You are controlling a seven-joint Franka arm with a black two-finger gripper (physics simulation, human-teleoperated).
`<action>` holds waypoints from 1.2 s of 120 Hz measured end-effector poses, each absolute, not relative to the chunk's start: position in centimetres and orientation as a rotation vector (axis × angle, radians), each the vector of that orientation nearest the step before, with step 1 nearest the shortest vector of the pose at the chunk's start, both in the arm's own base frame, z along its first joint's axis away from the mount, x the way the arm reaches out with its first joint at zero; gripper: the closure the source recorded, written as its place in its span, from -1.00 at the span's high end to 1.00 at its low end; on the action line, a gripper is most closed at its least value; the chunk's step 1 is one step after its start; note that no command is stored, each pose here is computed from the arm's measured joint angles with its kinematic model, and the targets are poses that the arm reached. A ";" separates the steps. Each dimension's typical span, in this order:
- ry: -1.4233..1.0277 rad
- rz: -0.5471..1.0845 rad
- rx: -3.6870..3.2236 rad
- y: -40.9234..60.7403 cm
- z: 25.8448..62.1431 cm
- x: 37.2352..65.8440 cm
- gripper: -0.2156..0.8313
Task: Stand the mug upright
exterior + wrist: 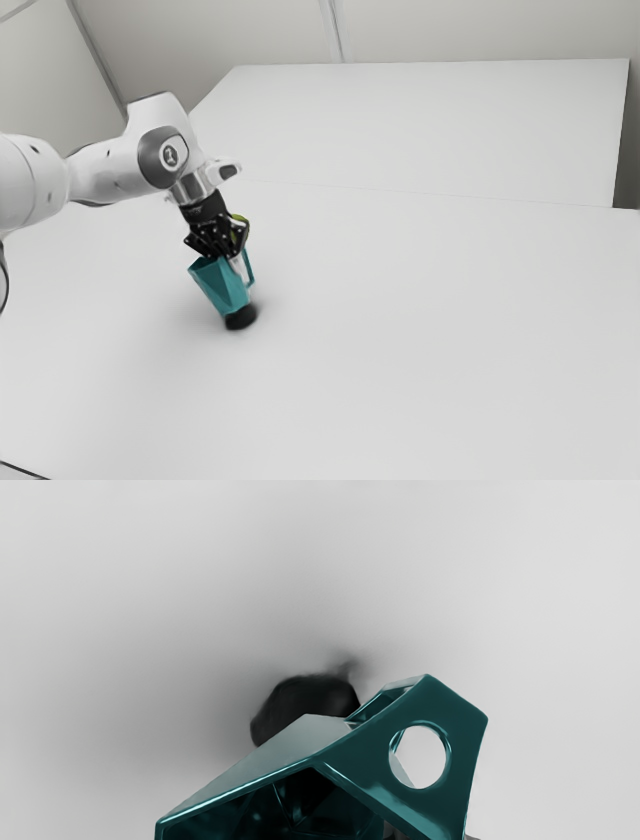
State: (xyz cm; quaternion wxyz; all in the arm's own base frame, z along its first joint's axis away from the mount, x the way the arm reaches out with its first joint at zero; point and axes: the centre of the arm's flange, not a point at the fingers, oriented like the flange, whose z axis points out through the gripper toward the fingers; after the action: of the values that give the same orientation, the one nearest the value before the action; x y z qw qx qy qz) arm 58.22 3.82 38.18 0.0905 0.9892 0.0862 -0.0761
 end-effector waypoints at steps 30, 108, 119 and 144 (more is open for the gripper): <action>0.093 -0.011 3.115 1.9 39.3 60.0 -0.91; 0.151 0.052 3.129 1.1 34.8 61.5 -0.91; 0.157 0.054 3.125 1.1 34.9 61.6 -0.63; 0.155 0.101 3.120 1.0 37.1 61.4 0.11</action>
State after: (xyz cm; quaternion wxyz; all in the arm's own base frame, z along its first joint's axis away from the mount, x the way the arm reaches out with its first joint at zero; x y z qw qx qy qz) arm 61.44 0.97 37.12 0.0079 0.9982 0.0495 0.0324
